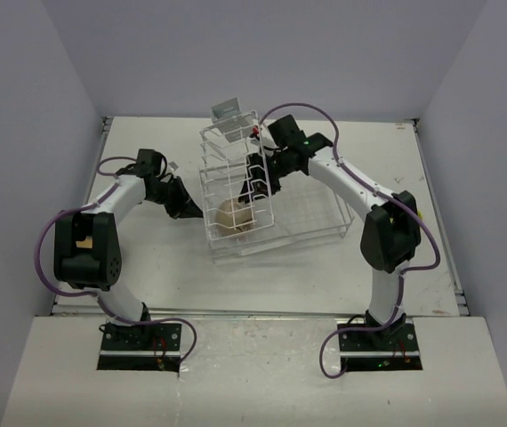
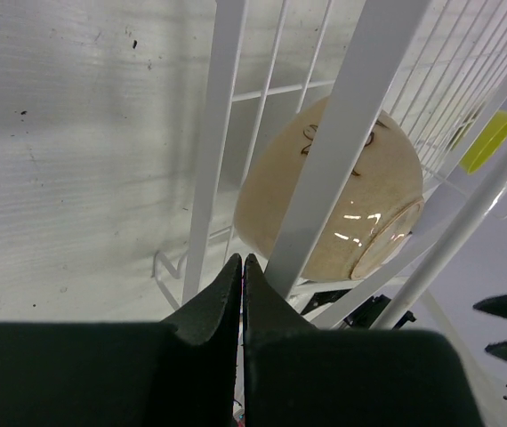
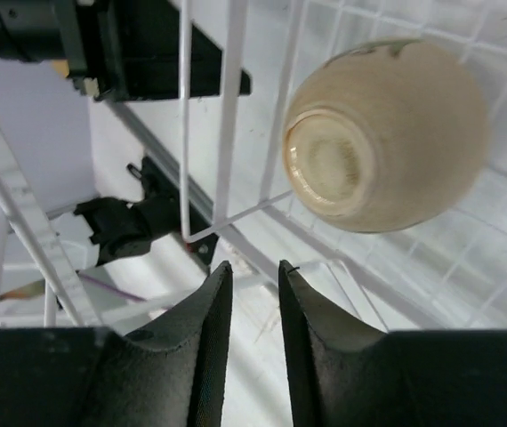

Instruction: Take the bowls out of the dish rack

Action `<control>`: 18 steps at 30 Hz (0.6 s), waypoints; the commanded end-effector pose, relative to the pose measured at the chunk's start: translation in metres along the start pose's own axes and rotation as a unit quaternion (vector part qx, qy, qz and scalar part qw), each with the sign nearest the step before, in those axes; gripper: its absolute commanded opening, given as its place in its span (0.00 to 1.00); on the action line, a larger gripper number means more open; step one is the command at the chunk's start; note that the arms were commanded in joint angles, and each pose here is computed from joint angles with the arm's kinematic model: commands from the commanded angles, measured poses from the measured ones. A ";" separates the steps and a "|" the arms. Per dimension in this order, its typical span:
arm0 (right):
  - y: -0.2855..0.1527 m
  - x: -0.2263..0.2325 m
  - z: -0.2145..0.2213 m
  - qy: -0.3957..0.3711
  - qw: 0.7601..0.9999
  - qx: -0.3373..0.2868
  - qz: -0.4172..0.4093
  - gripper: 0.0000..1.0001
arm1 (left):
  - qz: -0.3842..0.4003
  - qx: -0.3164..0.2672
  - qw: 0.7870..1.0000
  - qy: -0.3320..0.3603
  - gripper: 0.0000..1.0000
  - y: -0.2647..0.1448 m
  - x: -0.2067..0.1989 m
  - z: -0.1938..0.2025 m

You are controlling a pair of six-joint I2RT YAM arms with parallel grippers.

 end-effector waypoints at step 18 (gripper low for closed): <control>0.000 -0.035 -0.026 0.002 0.999 -0.034 0.032 0.16 | 0.047 -0.003 0.999 0.023 0.01 -0.007 -0.022 -0.007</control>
Point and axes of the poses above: each gripper's point midway between its finger pads, its own y axis out along the fingers, its own x axis along the line the jaws close on, z = x × y, the point moved 3 cm from there along -y, back along the fingers, and after that the axes turned 6 degrees about y, right-handed, at the moved point
